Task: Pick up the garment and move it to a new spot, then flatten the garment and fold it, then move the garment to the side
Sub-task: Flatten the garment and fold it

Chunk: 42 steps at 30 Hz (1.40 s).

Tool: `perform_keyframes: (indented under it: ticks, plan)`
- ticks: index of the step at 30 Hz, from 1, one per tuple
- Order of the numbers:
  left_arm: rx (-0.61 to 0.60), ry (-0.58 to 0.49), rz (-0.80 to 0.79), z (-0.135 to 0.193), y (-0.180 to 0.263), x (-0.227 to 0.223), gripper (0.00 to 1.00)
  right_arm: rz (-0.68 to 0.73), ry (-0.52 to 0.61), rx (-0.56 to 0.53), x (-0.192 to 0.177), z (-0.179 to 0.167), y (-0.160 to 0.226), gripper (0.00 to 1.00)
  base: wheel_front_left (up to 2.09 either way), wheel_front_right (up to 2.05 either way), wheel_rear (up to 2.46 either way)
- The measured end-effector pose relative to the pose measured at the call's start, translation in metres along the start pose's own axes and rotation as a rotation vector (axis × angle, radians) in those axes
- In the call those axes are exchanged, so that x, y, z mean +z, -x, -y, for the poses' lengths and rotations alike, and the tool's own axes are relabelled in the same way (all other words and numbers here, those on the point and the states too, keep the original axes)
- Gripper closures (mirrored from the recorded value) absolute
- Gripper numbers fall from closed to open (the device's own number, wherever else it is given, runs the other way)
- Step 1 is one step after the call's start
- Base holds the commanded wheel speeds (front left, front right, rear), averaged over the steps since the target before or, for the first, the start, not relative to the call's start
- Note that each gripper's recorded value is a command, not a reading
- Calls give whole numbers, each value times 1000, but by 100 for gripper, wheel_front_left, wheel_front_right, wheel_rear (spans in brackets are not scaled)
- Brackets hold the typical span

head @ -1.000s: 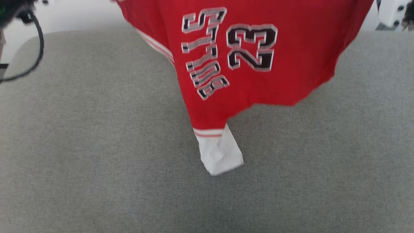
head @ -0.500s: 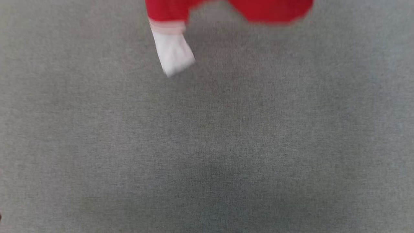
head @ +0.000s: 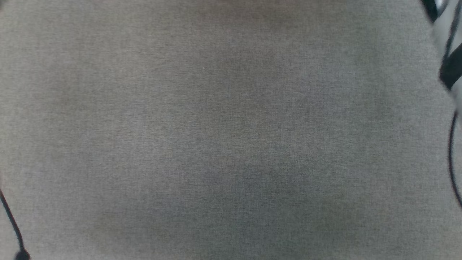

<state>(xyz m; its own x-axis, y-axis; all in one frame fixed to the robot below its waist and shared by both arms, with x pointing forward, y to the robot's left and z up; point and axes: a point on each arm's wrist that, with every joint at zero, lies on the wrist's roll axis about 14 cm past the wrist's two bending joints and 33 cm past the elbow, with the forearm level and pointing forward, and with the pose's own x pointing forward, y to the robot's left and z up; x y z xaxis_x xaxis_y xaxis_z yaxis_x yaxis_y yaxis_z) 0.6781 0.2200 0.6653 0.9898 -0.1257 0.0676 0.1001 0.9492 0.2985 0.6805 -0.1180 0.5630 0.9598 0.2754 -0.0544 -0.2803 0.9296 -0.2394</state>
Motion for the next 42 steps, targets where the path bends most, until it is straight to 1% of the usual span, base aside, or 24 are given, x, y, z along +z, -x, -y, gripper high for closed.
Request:
perform_keyframes:
  ticks: [1, 3, 4, 5, 7, 8, 11, 14, 17, 23, 26, 29, 36, 42]
  plan:
    - [-4, 36, -63, 3, 5, -18, 100, -34, -3, 14, -10, -7, 2, 100, 0, 0, 0]
    - [-26, 28, -182, 10, 19, -53, 100, -103, -78, 20, -30, -17, 9, 100, 0, 0, 0]
    - [-25, 59, -241, 12, 26, -68, 100, -138, -91, 30, -39, -23, 13, 100, 0, 0, 0]
    - [-25, 59, -241, 12, 26, -68, 100, -138, -91, 30, -39, -23, 13, 100, 0, 0, 0]
    - [-48, 59, -365, 20, 45, -98, 100, -212, -128, 47, -55, -34, 22, 100, 0, 0, 0]
    - [-64, 85, -418, 27, 54, -111, 100, -242, -145, 59, -61, -40, 27, 100, 0, 0, 0]
    - [-128, 129, -574, 49, 89, -146, 100, -310, -137, 99, -76, -53, 42, 100, 0, 0, 0]
    - [-160, 170, -696, 53, 124, -168, 100, -359, -137, 130, -86, -57, 58, 100, 0, 0, 0]
    - [-193, 195, -799, 57, 160, -186, 100, -397, -159, 166, -95, -61, 76, 100, 0, 0, 0]
    - [-249, 271, -943, 77, 225, -206, 100, -451, -164, 227, -108, -59, 114, 100, 0, 0, 0]
    - [-265, 295, -996, 91, 257, -211, 100, -486, -189, 256, -117, -61, 135, 100, 0, 0, 0]
    - [-281, 327, -1041, 106, 289, -211, 100, -526, -220, 263, -128, -58, 156, 100, 0, 0, 0]
    - [-300, 396, -1120, 133, 352, -204, 100, -600, -241, 289, -149, -61, 203, 100, 0, 0, 0]
    - [-305, 427, -1187, 144, 394, -201, 100, -686, -239, 339, -163, -71, 250, 100, 0, 0, 0]
